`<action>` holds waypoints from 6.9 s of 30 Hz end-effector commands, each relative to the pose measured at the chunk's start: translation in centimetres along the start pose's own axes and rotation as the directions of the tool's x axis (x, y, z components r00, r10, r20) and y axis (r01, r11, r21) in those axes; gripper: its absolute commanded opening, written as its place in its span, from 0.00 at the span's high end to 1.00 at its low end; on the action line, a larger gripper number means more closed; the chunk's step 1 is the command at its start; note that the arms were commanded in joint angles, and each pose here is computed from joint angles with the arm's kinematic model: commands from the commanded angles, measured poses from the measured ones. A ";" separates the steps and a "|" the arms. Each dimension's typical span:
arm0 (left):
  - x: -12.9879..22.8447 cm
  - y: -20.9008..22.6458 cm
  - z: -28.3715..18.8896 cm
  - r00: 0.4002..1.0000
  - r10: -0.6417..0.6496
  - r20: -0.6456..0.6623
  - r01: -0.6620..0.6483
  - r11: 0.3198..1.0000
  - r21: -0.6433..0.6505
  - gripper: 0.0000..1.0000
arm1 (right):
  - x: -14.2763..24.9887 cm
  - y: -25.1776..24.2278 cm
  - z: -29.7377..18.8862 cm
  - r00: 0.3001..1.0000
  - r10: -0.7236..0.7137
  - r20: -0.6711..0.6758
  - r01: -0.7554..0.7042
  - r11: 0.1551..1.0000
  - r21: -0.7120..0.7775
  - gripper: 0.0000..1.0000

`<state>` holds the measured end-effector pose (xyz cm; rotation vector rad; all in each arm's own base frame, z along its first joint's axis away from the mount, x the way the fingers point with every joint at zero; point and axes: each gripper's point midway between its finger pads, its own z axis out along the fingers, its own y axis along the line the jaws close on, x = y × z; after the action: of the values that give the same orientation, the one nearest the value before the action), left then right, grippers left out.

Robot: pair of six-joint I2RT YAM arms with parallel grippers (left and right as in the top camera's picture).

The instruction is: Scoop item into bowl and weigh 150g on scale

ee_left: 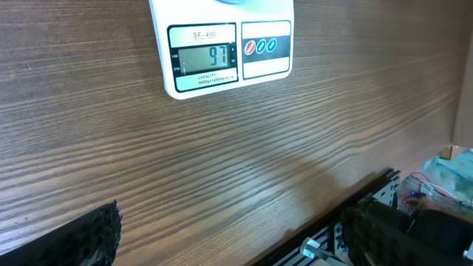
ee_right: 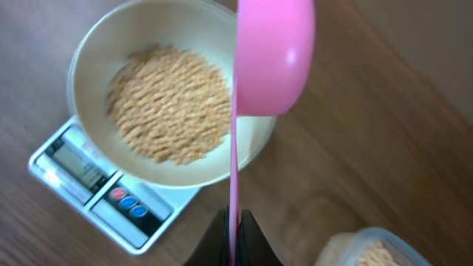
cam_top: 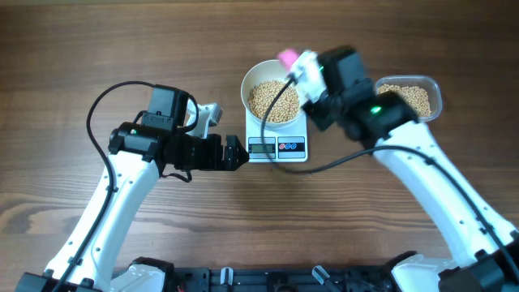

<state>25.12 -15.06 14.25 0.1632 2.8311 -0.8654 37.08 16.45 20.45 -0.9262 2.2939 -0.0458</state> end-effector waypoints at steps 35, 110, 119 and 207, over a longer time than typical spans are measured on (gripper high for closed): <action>0.0 0.2 0.0 1.000 -0.003 0.000 0.003 1.000 -0.010 0.00 | 21.8 -18.4 -2.5 0.658 0.669 -0.347 -0.562 0.742 0.365 0.96; 0.0 0.2 0.1 1.000 -0.002 0.000 0.002 1.000 -0.010 0.00 | 19.2 -9.6 4.6 0.657 0.649 -0.384 -0.689 0.724 0.045 0.96; 0.0 0.2 0.0 1.000 -0.003 0.000 0.003 1.000 -0.010 0.00 | 19.6 -11.3 3.7 0.590 0.741 -0.322 -0.790 0.611 -0.040 0.95; 0.0 0.2 0.0 1.000 -0.003 0.000 0.003 1.000 -0.010 0.00 | 22.7 -14.5 -0.1 0.195 0.942 -0.275 -0.868 0.035 -0.495 0.96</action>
<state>25.12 -15.06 14.25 0.1632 2.8311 -0.8654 33.74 -8.61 11.37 0.5645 2.4010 1.2485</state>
